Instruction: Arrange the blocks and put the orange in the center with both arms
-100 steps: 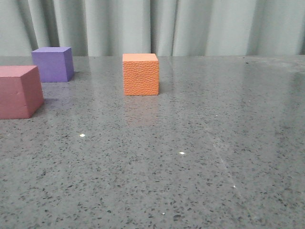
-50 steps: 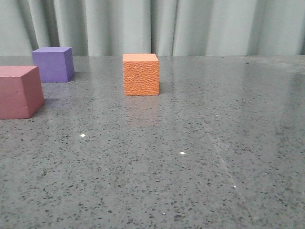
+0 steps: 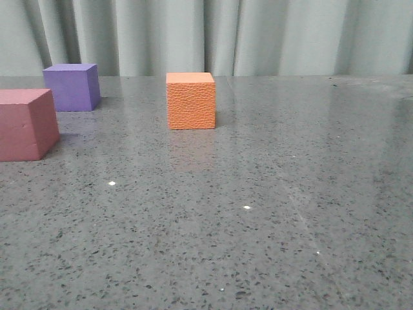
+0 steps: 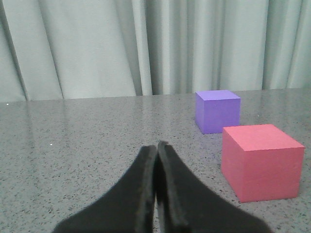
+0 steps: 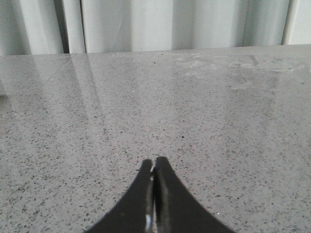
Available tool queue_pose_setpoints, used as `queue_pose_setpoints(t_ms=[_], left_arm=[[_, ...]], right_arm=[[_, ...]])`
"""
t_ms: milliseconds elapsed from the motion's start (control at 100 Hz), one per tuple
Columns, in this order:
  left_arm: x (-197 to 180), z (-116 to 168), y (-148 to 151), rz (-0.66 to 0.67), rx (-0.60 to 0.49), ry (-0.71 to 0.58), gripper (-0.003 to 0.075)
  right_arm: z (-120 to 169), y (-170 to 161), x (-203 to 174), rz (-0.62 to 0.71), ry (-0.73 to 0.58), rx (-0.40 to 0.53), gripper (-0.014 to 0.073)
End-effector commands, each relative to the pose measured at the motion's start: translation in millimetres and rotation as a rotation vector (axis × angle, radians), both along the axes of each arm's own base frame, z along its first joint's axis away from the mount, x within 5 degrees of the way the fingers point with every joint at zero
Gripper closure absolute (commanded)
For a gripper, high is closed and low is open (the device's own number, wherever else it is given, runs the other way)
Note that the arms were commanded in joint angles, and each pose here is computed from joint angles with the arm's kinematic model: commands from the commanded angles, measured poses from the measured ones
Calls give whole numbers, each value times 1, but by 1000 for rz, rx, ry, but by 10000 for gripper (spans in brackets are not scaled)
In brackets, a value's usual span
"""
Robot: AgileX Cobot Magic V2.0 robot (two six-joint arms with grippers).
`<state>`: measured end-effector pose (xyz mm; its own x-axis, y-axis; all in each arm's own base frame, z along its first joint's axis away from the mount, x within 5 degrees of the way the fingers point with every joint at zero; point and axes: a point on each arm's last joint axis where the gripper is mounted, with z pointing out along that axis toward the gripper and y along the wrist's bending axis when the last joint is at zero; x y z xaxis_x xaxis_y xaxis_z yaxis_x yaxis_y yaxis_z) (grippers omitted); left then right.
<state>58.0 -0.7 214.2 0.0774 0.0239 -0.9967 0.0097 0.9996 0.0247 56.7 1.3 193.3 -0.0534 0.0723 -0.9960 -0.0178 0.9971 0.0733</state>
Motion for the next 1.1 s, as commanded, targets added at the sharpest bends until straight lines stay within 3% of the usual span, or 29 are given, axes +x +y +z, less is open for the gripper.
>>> queue_pose_setpoints(t_ms=[0,360,500,610,730,960,1090], left_arm=[[2,-13,-2,-19,3,-11,731],[2,-12,-2,-20,3,-16,731],[1,0,-3,-40,-18,-115,731],[3,9,0,-18,-148,-27,731],[10,40,0,-5,-182,51,731],[46,113,0,31,-234,399,731],[69,156,-1,44,-232,508,731]], right_arm=[[14,0,-2,-7,-123,-5,662],[14,0,-2,-7,-123,-5,662],[14,0,-2,-7,-123,-5,662],[14,0,-2,-7,-122,-5,662],[14,0,-2,-7,-122,-5,662],[14,0,-2,-7,-122,-5,662],[14,0,-2,-7,-122,-5,662]])
